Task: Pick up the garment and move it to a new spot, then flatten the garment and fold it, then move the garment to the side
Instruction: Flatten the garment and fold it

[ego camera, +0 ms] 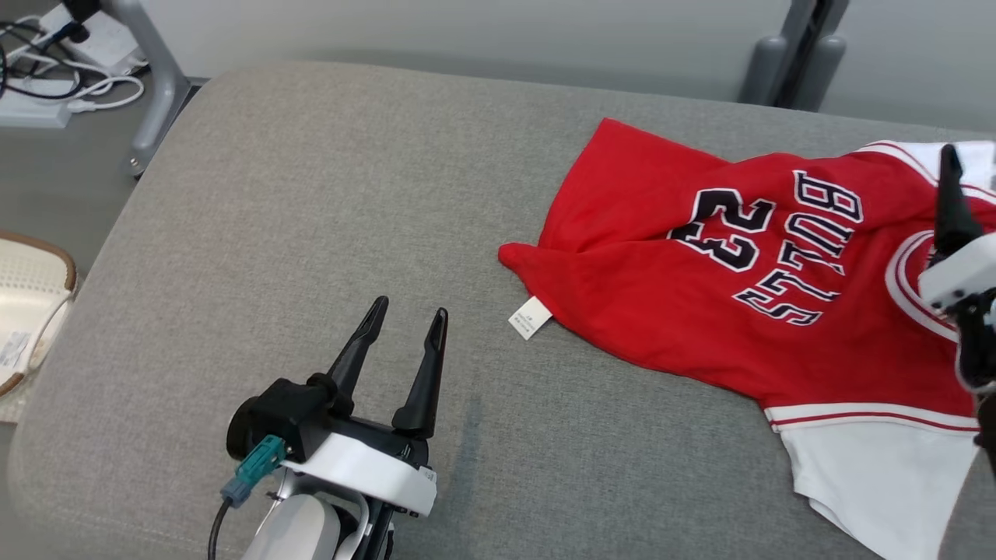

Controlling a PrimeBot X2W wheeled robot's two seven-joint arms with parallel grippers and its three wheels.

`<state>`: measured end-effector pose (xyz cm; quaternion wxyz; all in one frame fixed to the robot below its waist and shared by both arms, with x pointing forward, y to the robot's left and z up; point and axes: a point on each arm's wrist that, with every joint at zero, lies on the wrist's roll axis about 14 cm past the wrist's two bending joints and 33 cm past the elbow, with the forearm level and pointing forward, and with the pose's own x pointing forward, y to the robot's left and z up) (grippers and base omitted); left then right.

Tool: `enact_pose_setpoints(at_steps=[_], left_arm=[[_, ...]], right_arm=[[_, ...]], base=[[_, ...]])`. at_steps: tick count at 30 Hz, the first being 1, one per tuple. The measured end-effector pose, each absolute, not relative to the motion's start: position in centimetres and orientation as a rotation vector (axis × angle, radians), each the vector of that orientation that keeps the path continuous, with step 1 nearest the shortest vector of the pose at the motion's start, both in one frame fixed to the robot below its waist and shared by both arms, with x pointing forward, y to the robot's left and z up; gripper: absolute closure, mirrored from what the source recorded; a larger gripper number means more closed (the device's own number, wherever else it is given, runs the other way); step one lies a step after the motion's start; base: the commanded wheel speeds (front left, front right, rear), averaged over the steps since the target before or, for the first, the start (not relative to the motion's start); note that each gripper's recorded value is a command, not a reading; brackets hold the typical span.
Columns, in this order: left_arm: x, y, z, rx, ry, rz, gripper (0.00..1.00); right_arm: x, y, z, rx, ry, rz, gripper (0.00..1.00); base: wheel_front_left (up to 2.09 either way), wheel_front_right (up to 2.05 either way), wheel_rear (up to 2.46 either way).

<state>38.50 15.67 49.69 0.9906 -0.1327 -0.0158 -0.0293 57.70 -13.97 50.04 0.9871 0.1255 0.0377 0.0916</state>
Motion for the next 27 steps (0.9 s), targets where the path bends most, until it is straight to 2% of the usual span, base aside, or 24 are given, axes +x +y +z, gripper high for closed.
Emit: enact_pose_setpoints(at_steps=[8, 17, 21, 27], left_arm=[[38.2, 14.3, 50.5, -0.289, -0.054, -0.102, 0.0], [37.5, 13.4, 50.9, -0.302, -0.066, -0.131, 0.0], [37.5, 13.2, 50.8, -0.303, -0.064, -0.135, 0.0], [37.4, 12.9, 50.7, -0.298, -0.06, -0.151, 0.0]], right_arm=[[50.4, -15.0, 48.8, 0.292, 0.066, 0.189, 0.0], [43.0, -17.2, 45.1, 0.369, 0.127, 0.081, 0.0], [41.4, -17.1, 44.0, 0.376, 0.156, 0.07, 0.0], [41.0, -17.4, 44.2, 0.372, 0.147, 0.067, 0.0]], base=[[0.0, 0.0, 0.0], [0.0, 0.0, 0.0], [0.0, 0.0, 0.0], [0.0, 0.0, 0.0]])
